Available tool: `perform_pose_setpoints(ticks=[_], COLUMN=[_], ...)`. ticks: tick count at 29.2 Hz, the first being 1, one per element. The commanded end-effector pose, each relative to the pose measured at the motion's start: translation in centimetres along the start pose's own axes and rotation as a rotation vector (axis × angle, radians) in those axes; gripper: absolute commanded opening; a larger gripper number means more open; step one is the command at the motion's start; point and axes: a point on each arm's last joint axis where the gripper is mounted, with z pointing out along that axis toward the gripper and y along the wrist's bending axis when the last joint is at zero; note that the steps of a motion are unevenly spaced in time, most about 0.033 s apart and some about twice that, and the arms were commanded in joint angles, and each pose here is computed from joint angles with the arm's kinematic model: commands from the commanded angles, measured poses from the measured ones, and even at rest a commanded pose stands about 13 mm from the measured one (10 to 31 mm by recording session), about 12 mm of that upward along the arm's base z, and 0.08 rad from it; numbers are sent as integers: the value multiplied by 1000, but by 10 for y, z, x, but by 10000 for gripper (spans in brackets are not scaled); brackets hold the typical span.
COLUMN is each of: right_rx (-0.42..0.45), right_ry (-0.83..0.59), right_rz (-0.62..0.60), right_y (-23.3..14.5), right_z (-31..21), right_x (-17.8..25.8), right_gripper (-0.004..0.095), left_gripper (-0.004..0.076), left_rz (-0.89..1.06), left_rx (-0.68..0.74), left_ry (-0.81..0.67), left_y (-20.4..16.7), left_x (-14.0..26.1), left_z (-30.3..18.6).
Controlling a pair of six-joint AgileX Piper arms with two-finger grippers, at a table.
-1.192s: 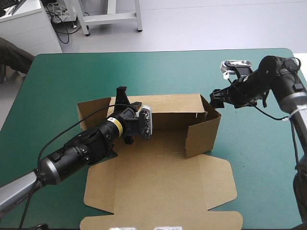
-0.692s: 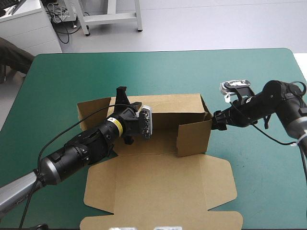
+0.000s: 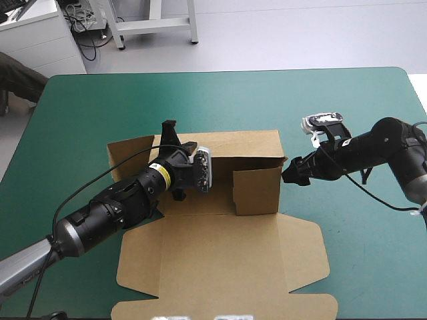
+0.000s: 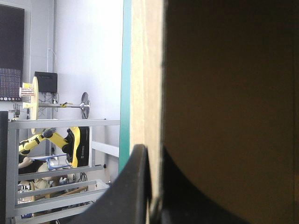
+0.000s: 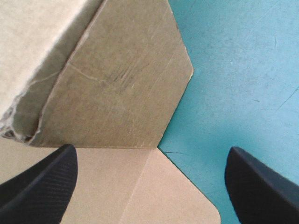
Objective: Fold the box
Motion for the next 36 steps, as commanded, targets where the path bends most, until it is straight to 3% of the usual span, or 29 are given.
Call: perform_pose_setpoints(ticks=[1, 6, 15, 23, 30, 32, 36], right_rx=[-40, -59, -31, -9, -16, -23, -49], right_ry=[-67, -44, -138, -213, -200, -192, -190], right_rz=[-24, -48, -152, -187, -207, -206, -187], right_y=[14, 20, 33, 41, 42, 42, 45], right_z=[-14, 4, 21, 24, 24, 24, 24], right_x=[-4, 3, -1, -9, -7, -7, -6], right_gripper=[792, 792, 792, 752, 566, 475, 191], left_gripper=[-32, -32, -32, -32, -32, -32, -32], left_rz=[-66, -63, -60, -20, -7, -7, -12], left_rx=[8, 7, 13, 86, 93, 93, 95], left_ry=[-15, -15, -7, 25, -18, -18, -18], left_y=[1, 1, -1, -25, -29, -29, -29], left_x=[-4, -4, -3, -1, -10, -10, -10], left_z=[-2, -2, -1, 1, -1, -1, -1])
